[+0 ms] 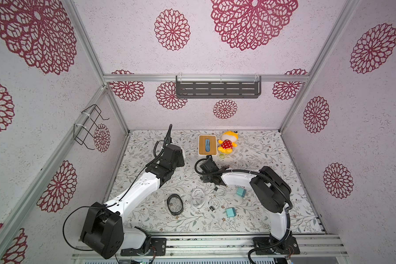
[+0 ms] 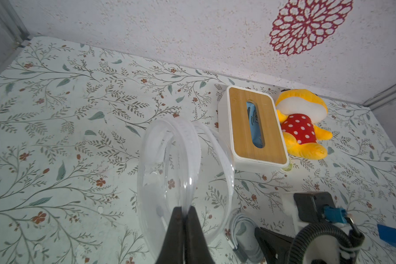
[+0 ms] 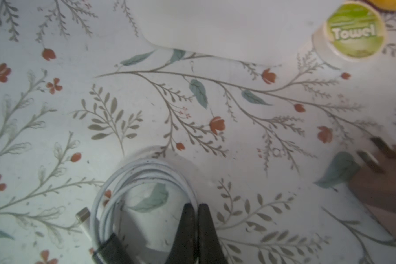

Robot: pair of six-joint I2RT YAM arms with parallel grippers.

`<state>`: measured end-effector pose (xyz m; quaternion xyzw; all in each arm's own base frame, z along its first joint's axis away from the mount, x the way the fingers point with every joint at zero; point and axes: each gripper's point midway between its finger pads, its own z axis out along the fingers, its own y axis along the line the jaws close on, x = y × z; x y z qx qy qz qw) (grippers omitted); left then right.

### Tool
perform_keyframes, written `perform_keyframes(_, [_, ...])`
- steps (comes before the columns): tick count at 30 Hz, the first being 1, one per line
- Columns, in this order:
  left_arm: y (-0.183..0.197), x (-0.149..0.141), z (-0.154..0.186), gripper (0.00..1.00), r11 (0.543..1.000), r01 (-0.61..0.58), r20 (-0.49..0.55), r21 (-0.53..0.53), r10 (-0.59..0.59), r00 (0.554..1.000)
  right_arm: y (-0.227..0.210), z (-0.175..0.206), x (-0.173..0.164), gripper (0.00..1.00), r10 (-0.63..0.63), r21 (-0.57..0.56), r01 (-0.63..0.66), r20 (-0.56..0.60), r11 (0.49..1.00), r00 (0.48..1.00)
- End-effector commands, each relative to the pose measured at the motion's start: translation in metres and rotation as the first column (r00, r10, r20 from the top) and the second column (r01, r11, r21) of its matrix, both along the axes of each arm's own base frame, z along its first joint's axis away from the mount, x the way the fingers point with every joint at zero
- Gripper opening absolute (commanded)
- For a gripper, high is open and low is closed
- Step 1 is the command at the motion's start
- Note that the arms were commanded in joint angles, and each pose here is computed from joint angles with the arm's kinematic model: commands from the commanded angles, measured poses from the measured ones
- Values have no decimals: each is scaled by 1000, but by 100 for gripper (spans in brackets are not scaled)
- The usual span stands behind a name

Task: Pack away charging kits
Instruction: Pick up the charging cable from the center of the board, then place the charging cable in the storage bag.

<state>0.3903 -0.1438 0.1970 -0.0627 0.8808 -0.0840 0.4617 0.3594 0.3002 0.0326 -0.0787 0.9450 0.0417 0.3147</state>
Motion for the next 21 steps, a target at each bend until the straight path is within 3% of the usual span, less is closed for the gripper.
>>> perform_keyframes(1, [-27,4,-1,0,989,134,-2,-67,-134,991,-20,48,3,0,-83,36,80,95,996,992])
perform_keyframes(11, [-54,8,-17,0,964,229,-54,-135,-238,970,-20,147,-9,0,-118,289,53,213,956,970])
perform_keyframes(17, [-62,7,-19,0,951,260,-60,-165,-273,960,15,168,3,0,-72,339,-3,209,941,975])
perform_keyframes(21, [-67,6,-19,0,943,280,-59,-180,-294,954,25,160,15,0,-79,326,12,194,945,978])
